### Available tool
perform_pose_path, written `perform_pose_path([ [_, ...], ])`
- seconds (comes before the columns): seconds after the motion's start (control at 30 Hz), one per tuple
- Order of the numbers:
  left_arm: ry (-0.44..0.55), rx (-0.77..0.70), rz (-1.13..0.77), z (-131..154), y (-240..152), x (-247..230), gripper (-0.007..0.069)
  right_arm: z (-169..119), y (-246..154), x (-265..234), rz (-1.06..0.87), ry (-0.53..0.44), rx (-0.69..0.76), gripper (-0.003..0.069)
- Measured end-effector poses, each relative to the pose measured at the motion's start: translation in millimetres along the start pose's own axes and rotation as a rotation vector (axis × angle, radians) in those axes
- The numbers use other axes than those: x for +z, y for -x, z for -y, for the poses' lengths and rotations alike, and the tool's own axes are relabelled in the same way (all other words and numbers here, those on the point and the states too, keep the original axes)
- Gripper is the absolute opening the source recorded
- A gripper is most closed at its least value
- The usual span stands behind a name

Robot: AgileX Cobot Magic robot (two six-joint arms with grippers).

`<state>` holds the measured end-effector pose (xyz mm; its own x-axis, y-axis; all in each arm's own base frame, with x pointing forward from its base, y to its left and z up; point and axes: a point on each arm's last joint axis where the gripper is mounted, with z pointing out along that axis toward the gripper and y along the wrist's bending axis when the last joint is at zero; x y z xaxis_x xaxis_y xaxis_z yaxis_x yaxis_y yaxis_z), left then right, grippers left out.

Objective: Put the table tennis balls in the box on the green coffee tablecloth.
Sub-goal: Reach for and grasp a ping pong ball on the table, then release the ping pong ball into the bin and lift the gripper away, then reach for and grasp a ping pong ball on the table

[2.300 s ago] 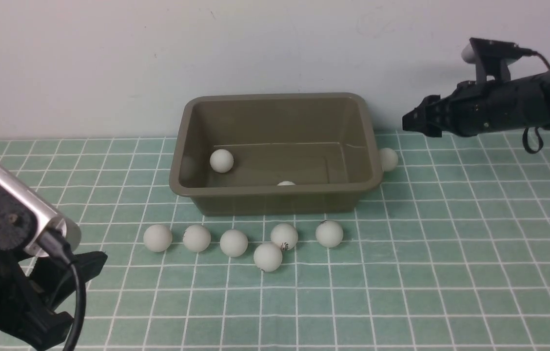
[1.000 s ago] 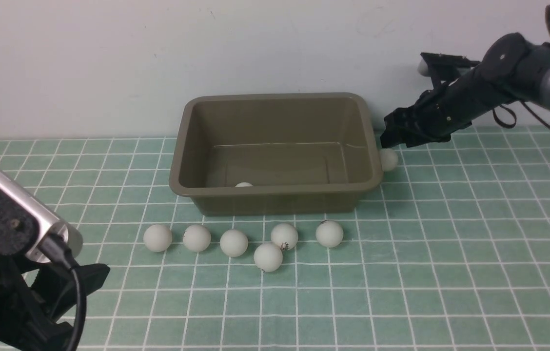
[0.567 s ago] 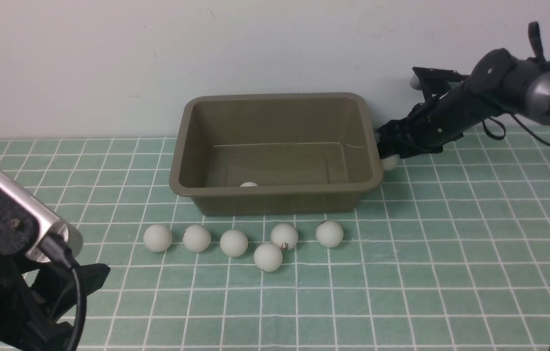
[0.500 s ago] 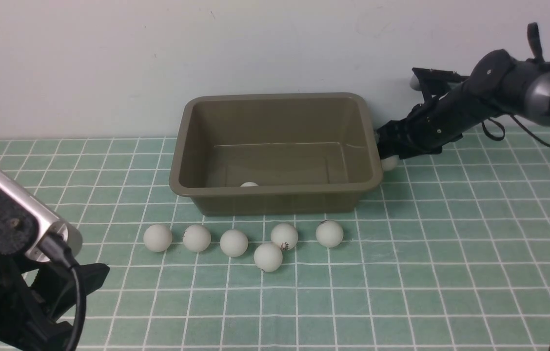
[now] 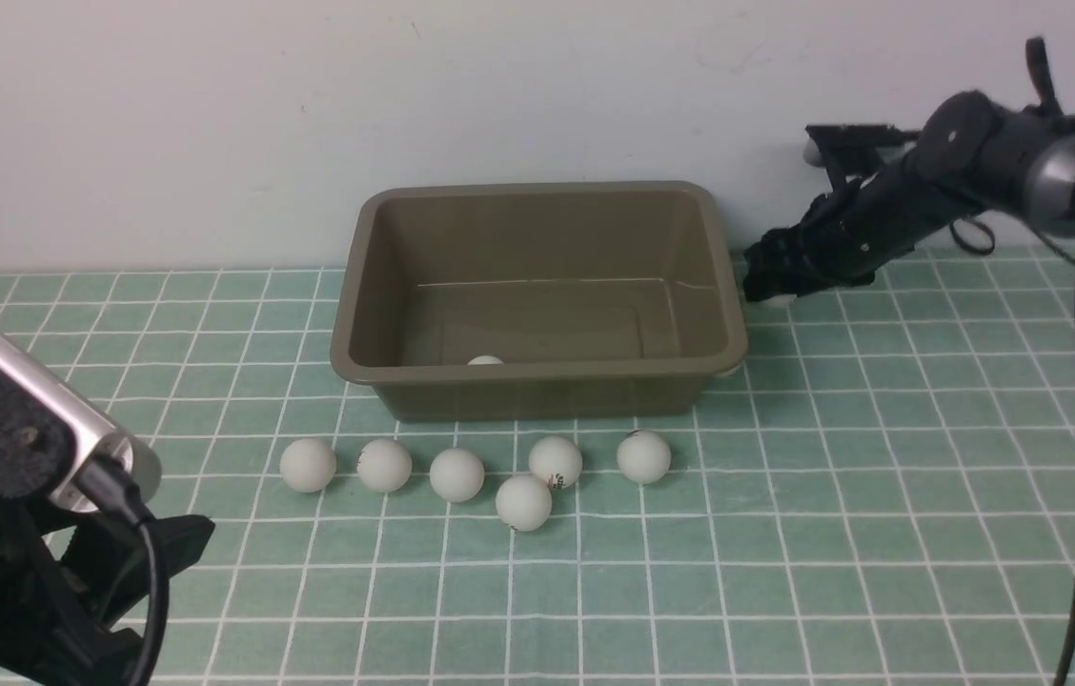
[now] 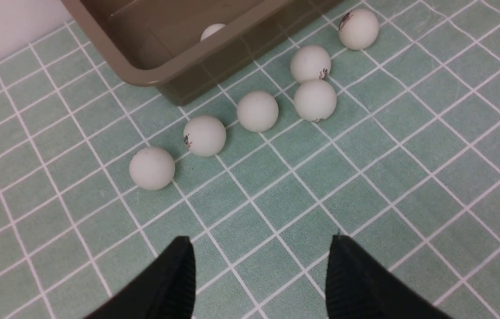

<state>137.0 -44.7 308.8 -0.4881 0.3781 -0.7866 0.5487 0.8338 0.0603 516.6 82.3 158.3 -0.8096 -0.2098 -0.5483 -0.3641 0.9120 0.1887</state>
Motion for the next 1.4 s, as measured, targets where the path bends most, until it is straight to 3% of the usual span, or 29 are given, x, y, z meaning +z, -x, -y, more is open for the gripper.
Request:
perform_pose_path([
  [0.17, 0.0, 0.0, 0.0, 0.0, 0.0, 0.0, 0.0363, -10.3, 29.2, -47.9, 0.075, -0.024, -0.067, 0.0365],
  [0.33, 0.0, 0.0, 0.0, 0.0, 0.0, 0.0, 0.0363, -27.2, 47.0, -81.5, 0.144, 0.067, -0.072, 0.0365],
  [0.53, 0.0, 0.0, 0.0, 0.0, 0.0, 0.0, 0.0363, -59.5, 44.3, -91.2, 0.119, 0.417, -0.131, 0.0365],
  [0.6, 0.0, 0.0, 0.0, 0.0, 0.0, 0.0, 0.0363, -65.5, 43.2, -89.6, 0.115, 0.449, -0.168, 0.0365],
  [0.8, 0.0, 0.0, 0.0, 0.0, 0.0, 0.0, 0.0363, -81.2, 36.0, -77.2, 0.033, 0.385, -0.29, 0.0368],
  [0.97, 0.0, 0.0, 0.0, 0.0, 0.0, 0.0, 0.0363, -93.8, 30.2, -63.8, -0.019, 0.371, -0.348, 0.0516],
  [1.07, 0.0, 0.0, 0.0, 0.0, 0.0, 0.0, 0.0363, -94.0, 30.7, -65.6, -0.016, 0.374, -0.348, 0.055],
  [1.17, 0.0, 0.0, -0.001, 0.0, -0.1, 0.0, 0.0363, -83.6, 34.7, -80.0, 0.004, 0.346, -0.337, 0.0549],
  [1.4, -0.002, 0.0, -0.003, 0.2, -0.2, 0.0, 0.0363, -27.8, 43.7, -151.8, 0.07, 0.139, -0.267, 0.0489],
])
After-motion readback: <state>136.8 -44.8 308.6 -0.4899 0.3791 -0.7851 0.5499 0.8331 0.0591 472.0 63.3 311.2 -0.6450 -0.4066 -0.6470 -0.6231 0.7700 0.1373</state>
